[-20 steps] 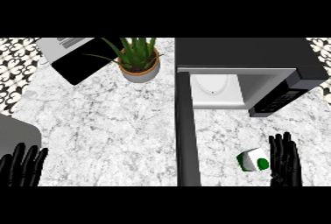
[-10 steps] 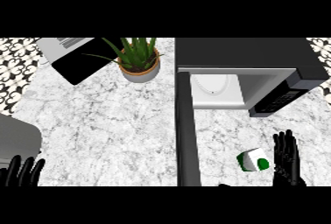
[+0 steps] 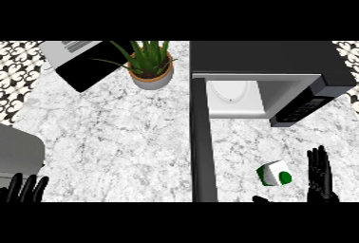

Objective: Pick up the milk, place it into the microwave and close the microwave

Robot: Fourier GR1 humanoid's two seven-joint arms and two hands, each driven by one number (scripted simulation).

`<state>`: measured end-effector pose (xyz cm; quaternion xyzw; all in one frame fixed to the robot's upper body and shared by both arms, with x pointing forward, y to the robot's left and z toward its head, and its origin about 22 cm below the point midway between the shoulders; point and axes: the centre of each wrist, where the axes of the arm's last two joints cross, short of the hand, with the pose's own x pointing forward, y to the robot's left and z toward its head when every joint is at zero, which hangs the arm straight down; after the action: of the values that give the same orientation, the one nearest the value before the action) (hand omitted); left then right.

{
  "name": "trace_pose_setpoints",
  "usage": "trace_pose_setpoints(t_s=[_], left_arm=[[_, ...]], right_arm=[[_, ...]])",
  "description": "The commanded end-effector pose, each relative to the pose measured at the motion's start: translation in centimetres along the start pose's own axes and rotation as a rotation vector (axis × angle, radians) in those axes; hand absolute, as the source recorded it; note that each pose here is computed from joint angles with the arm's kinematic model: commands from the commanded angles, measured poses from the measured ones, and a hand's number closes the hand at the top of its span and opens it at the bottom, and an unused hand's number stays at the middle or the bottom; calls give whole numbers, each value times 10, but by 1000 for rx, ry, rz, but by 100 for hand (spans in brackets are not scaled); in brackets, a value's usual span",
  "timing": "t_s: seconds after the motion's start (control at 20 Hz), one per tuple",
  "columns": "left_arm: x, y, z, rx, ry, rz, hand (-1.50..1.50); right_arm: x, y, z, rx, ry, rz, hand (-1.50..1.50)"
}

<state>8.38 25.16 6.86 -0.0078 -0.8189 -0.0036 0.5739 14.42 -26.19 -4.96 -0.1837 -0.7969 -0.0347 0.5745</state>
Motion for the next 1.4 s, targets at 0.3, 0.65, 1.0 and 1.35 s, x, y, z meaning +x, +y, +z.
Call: trace_pose_setpoints(t_s=[0.3, 0.65, 1.0, 1.35], left_arm=[[-16, 2, 16, 8, -4, 10, -150], [-1, -5, -3, 13, 8, 11, -150], [5, 7, 5, 1, 1, 5, -150], [-6, 22, -6, 16, 3, -2, -150]], right_arm=[[-41, -23, 18, 55, 70, -6, -150], [-86, -19, 4, 64, 101, 58, -150], [-102, -29, 5, 83, 144, 33, -150], [-123, -12, 0, 145, 163, -51, -150]])
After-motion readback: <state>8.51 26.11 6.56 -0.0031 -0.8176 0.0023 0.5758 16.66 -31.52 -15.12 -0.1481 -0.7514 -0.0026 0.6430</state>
